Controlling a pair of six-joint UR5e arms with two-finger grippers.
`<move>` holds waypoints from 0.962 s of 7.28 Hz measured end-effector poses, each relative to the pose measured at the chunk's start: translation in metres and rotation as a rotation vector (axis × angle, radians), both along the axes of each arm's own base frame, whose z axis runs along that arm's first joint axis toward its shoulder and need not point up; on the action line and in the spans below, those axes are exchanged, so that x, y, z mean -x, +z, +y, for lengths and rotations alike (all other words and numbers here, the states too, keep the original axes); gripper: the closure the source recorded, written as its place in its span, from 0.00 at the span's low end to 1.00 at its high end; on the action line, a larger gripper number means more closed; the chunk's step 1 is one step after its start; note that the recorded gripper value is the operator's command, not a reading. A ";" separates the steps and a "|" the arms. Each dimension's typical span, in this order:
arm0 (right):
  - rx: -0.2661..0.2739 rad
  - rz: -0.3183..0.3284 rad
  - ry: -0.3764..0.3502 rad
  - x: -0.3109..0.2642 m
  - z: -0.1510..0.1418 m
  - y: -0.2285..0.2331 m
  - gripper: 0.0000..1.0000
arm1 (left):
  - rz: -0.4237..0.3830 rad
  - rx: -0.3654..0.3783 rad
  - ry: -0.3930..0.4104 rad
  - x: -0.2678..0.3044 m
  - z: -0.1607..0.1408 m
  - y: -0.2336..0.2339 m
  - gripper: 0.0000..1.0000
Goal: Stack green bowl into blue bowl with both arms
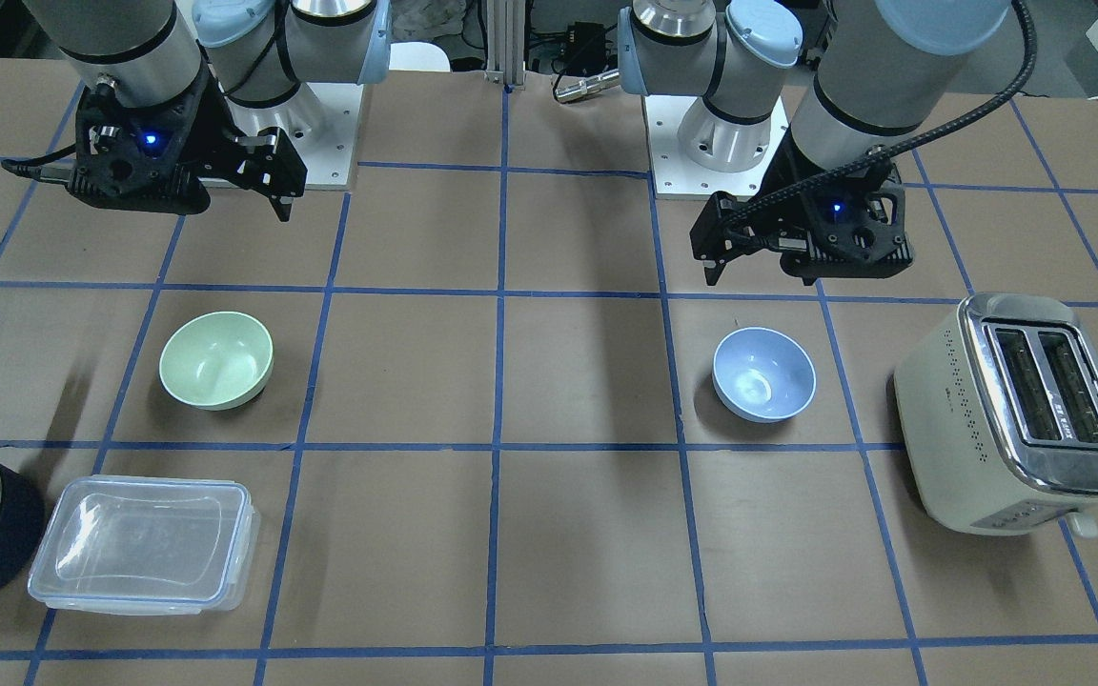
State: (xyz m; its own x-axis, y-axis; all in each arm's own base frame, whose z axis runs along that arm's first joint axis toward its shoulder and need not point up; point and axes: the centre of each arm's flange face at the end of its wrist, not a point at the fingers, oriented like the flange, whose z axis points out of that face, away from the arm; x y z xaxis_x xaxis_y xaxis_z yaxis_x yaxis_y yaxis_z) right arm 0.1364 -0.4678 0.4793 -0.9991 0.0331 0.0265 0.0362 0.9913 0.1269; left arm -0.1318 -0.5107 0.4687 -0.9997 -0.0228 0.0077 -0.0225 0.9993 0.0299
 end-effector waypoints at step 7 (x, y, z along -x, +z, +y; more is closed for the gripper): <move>-0.001 0.002 0.000 0.000 -0.004 -0.001 0.00 | -0.002 -0.014 0.006 -0.002 0.000 -0.004 0.00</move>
State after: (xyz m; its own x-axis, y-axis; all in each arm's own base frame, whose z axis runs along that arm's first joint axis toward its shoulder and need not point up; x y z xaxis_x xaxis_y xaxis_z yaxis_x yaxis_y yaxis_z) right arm 0.1362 -0.4715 0.4779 -0.9991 0.0326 0.0286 0.0360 0.9912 0.1276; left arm -0.1300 -0.5107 0.4651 -0.9996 -0.0292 0.0056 -0.0289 0.9986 0.0437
